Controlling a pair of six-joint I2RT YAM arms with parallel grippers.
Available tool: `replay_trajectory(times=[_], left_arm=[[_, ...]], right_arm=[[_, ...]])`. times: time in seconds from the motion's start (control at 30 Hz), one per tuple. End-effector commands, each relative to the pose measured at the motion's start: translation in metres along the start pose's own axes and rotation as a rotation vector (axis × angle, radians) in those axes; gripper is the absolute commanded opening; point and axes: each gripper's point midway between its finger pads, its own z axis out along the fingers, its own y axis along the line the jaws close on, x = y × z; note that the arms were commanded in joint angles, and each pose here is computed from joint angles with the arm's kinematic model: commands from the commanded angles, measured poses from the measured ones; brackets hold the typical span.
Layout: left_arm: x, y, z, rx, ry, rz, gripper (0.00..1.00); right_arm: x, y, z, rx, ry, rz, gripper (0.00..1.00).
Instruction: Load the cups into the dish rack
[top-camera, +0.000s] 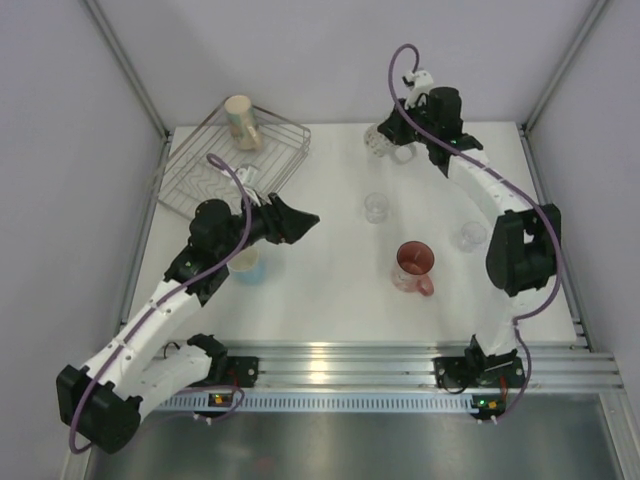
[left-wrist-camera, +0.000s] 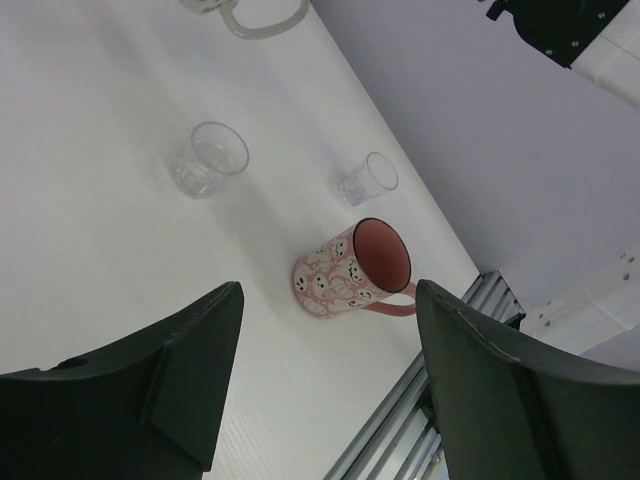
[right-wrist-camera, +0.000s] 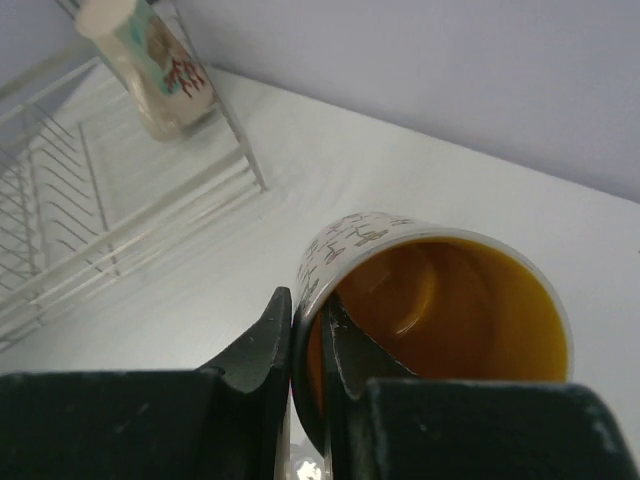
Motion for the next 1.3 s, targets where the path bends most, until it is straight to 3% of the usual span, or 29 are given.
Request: replay_trajectory(times=[0.0,0.23,0.3,0.43,0.87,1.27], left_arm=[[-0.034,-0.022,0.001,0.05,-0.086,0.043,0.75],[-0.059,-0.049,0.012,0.149,-0.105,0.055,0.78],[-0.064,-0.058,0.016,0.204,-0.113,0.083,0.79],[-0.073,-0.07,0.022,0.266,-0.12,0.133,0.81],[-0.083,-0.1,0.033,0.466,-0.12,0.15,0.91],[-0.092,-0.12,0.045,0.648,-0.099,0.063,0.89]], right_arm=[[-0.149,0.06,-0.075,-0.126,-0.46,0.039,0.0],[-0.193,0.119,-0.168,-0.278,-0.748,0.326,0.0],[-0.194,0.124,-0.177,-0.304,-0.762,0.448,0.0],[-0.208,0.146,-0.204,-0.397,-0.8,0.541,0.0],[-0.208,0.19,-0.258,-0.642,-0.746,0.761,0.0],[-0.205,0.222,-0.288,-0.821,-0.714,0.777,0.0]])
